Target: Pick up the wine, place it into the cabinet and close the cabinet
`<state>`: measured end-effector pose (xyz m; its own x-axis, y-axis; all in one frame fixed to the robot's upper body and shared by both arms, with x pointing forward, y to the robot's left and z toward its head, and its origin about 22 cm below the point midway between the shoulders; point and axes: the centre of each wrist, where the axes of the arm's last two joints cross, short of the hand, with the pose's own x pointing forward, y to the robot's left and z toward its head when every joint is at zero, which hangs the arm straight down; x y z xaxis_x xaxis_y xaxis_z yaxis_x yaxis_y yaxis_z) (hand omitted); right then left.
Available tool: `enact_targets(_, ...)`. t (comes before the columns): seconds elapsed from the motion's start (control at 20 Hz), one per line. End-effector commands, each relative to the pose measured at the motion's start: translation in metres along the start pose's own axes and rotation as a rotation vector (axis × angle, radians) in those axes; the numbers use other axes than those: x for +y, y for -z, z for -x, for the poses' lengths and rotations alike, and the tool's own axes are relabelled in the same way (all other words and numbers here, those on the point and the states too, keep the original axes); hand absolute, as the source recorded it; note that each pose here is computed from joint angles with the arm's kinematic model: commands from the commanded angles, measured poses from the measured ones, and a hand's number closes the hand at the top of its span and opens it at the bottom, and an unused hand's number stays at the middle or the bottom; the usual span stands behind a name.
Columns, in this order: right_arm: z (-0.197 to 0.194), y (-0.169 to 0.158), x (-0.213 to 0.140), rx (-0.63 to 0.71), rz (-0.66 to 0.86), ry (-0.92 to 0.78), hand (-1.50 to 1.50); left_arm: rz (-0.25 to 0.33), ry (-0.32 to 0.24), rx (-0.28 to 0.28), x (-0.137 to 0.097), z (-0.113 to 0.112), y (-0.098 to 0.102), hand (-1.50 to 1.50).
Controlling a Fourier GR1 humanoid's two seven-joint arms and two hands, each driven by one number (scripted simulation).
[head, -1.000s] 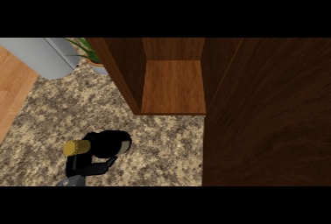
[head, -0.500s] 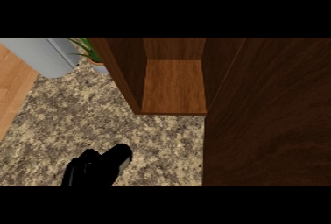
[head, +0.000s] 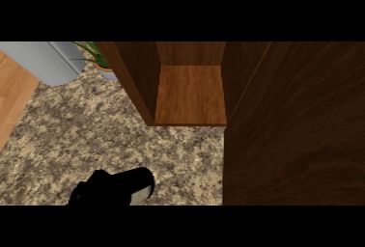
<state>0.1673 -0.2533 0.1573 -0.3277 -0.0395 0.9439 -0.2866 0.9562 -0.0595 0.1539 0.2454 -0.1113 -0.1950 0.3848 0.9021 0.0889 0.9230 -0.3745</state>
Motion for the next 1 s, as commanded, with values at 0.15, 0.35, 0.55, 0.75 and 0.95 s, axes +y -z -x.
enact_targets(0.15, 0.013, -0.004, 0.005, 0.001, 0.000, 0.002, -1.50, 0.030, -0.033, -0.021, -0.047, -0.061, 0.029, 1.50)
enact_targets(0.35, 0.008, 0.018, -0.007, 0.006, 0.007, -0.003, -1.50, 0.037, -0.007, -0.075, -0.071, -0.074, 0.045, 1.50)
enact_targets(0.55, -0.001, 0.022, -0.007, -0.010, 0.013, 0.007, -1.50, 0.031, -0.001, -0.086, -0.096, -0.078, 0.062, 1.50)
enact_targets(0.75, -0.004, 0.001, -0.003, 0.010, -0.017, 0.037, -1.50, 0.026, -0.024, -0.028, -0.118, -0.082, 0.077, 1.50)
enact_targets(0.95, 0.006, 0.006, 0.011, 0.021, 0.010, 0.019, -1.50, 0.025, 0.034, -0.073, -0.132, -0.096, 0.126, 1.50)
